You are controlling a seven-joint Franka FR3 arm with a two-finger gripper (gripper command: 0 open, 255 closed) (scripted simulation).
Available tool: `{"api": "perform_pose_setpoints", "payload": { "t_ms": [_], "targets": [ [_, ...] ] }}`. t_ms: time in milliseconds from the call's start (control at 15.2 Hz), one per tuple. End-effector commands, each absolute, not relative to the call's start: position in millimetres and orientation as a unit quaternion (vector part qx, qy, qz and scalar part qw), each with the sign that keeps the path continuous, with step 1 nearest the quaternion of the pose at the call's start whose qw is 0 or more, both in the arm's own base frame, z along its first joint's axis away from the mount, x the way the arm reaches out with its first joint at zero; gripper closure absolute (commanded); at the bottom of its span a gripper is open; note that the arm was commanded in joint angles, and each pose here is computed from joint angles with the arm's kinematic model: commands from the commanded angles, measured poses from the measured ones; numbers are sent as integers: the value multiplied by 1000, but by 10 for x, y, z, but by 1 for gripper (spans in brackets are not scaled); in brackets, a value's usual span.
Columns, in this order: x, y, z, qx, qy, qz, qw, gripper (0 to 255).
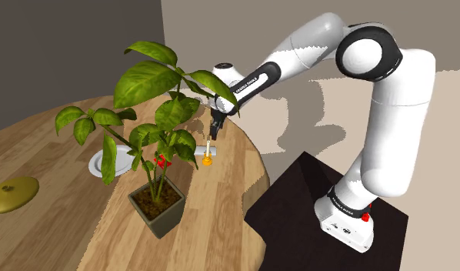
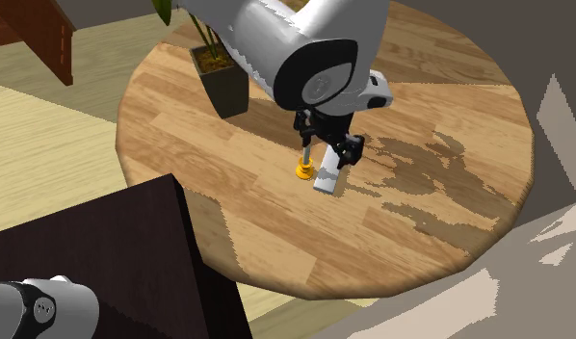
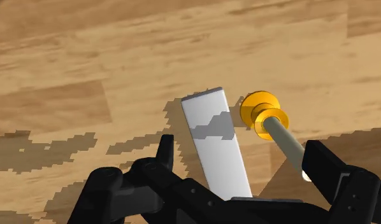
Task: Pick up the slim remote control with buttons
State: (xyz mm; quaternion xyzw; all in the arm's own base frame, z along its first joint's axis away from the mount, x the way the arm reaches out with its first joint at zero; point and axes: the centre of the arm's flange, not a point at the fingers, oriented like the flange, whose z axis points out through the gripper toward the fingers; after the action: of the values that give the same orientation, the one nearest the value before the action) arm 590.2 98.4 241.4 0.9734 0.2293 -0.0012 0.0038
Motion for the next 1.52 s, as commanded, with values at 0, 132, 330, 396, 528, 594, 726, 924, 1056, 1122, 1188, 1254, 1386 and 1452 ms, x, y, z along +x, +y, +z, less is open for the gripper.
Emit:
{"api": "perform_pose_setpoints", "payload": {
  "t_ms": [0,132,330,396,528,594,726,924,1056,1122,1188,1254,1386,1452],
  "targets": [
    [6033,1062,2216,970,243,0,5,0],
    [6175,1155,2015,967,256,1,6,0],
    [6384,1301,1714,961,276,2,7,0],
    [6453,1351,1614,959,282,2,8,0],
    [6588,1454,1414,955,295,3,9,0],
    [6655,1507,1313,953,302,4,9,0],
    [6669,1519,1239,953,303,4,9,0],
    [6669,1519,1081,953,303,4,9,0],
    [6669,1519,975,953,303,4,9,0],
    [6669,1519,892,953,303,4,9,0],
    [6668,1519,892,953,303,4,9,0],
    [6669,1519,892,953,303,4,9,0],
    [6667,1516,894,953,303,4,9,255],
    [6667,1517,895,953,303,4,9,255]
  ]
}}
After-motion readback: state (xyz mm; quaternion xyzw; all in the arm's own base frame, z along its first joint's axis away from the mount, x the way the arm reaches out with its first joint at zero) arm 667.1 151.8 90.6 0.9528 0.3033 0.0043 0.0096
